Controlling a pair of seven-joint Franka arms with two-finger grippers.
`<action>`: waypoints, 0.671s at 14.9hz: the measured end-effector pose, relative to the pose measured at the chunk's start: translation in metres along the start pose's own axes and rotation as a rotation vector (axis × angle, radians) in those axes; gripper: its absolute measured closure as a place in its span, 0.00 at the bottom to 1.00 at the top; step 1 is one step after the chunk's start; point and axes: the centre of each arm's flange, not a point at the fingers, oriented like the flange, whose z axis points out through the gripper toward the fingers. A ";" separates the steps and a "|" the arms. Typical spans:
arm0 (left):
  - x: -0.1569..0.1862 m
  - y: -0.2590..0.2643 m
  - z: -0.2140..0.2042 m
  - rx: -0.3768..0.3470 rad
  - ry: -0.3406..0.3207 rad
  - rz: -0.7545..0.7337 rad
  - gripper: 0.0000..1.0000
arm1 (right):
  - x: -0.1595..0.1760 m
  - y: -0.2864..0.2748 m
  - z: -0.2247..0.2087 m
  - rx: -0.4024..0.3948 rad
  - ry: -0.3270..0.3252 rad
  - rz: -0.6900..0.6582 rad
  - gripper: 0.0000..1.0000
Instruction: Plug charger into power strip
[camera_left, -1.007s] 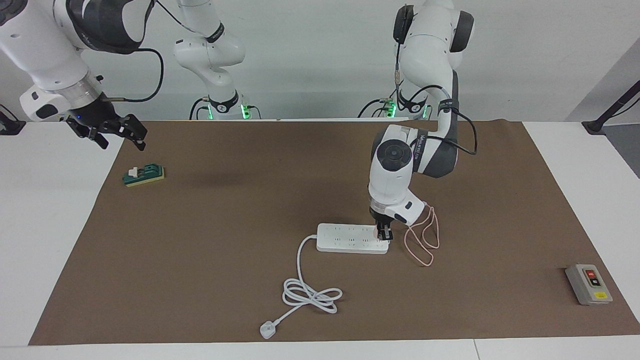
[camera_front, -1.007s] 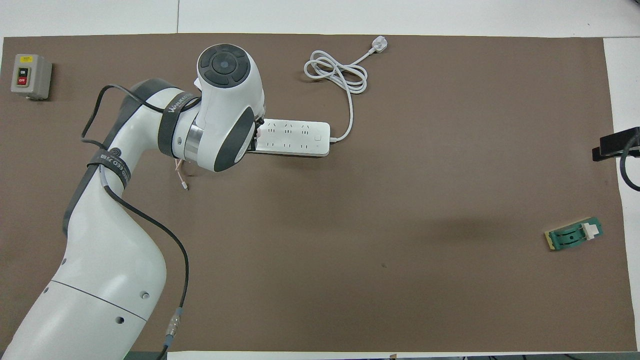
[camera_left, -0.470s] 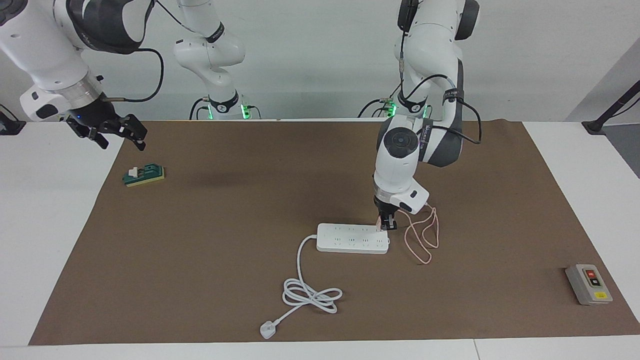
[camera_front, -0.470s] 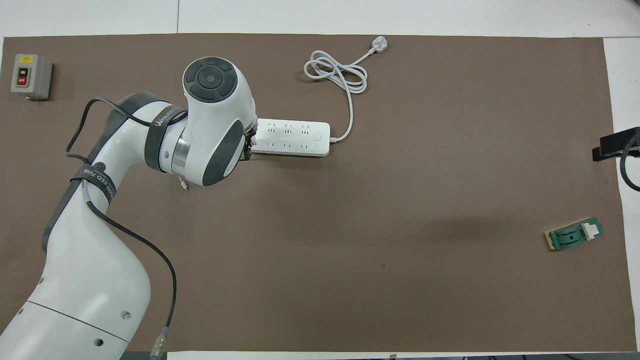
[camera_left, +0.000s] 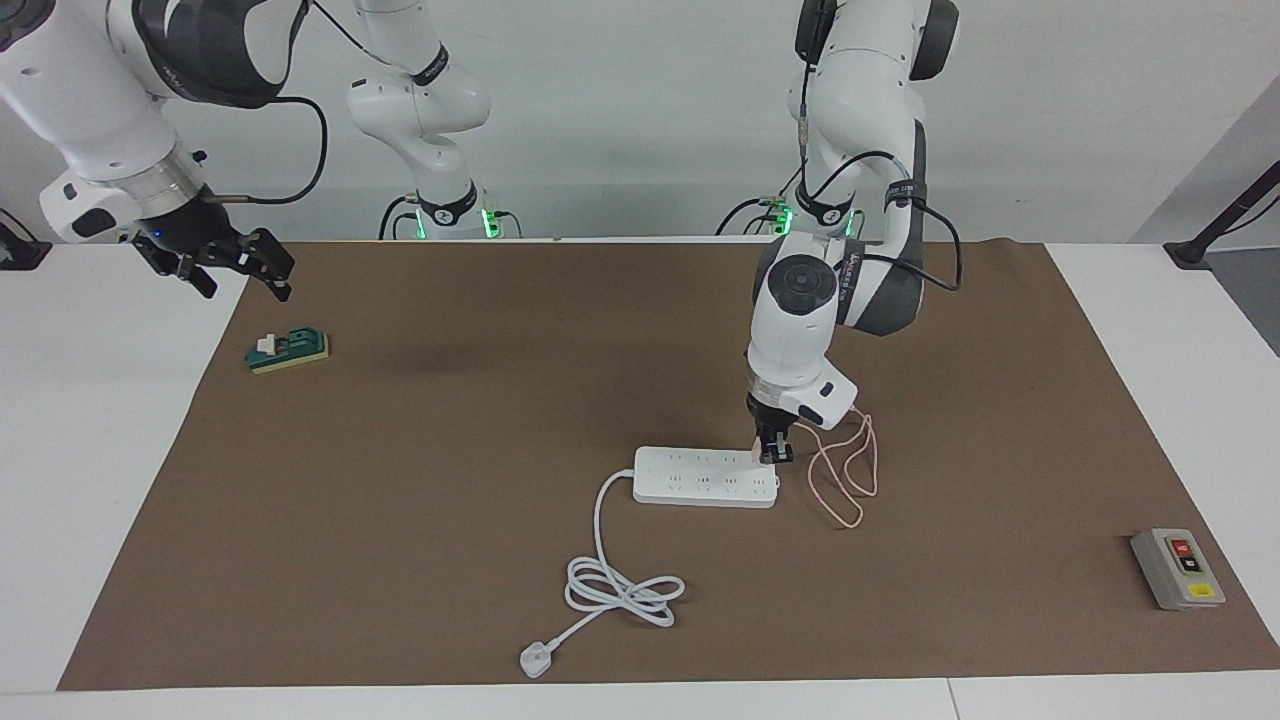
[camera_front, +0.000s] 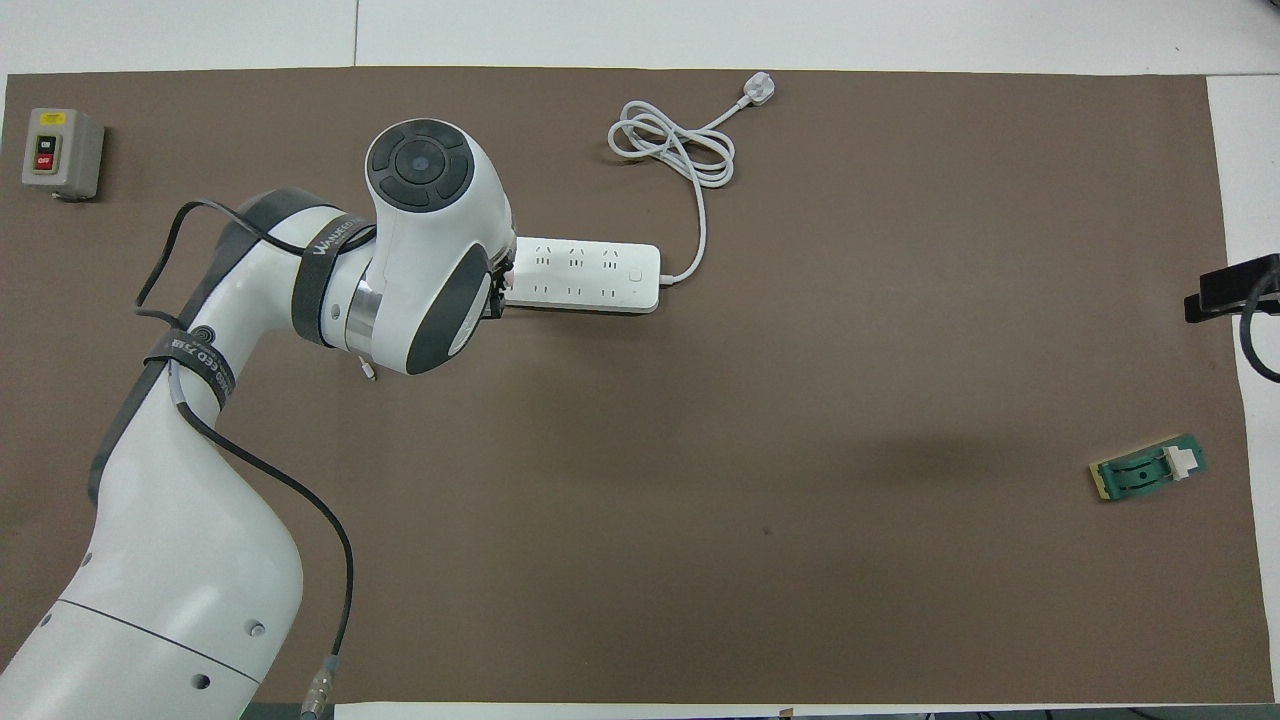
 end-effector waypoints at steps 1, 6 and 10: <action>0.000 0.000 0.000 0.000 0.000 0.000 0.68 | 0.000 0.000 0.000 0.000 0.000 0.000 0.00; 0.000 -0.001 0.002 0.003 0.001 0.001 0.68 | 0.000 0.000 0.000 0.000 0.000 0.000 0.00; -0.002 -0.002 0.008 0.011 0.005 0.004 0.68 | 0.000 0.000 0.000 0.000 0.000 0.000 0.00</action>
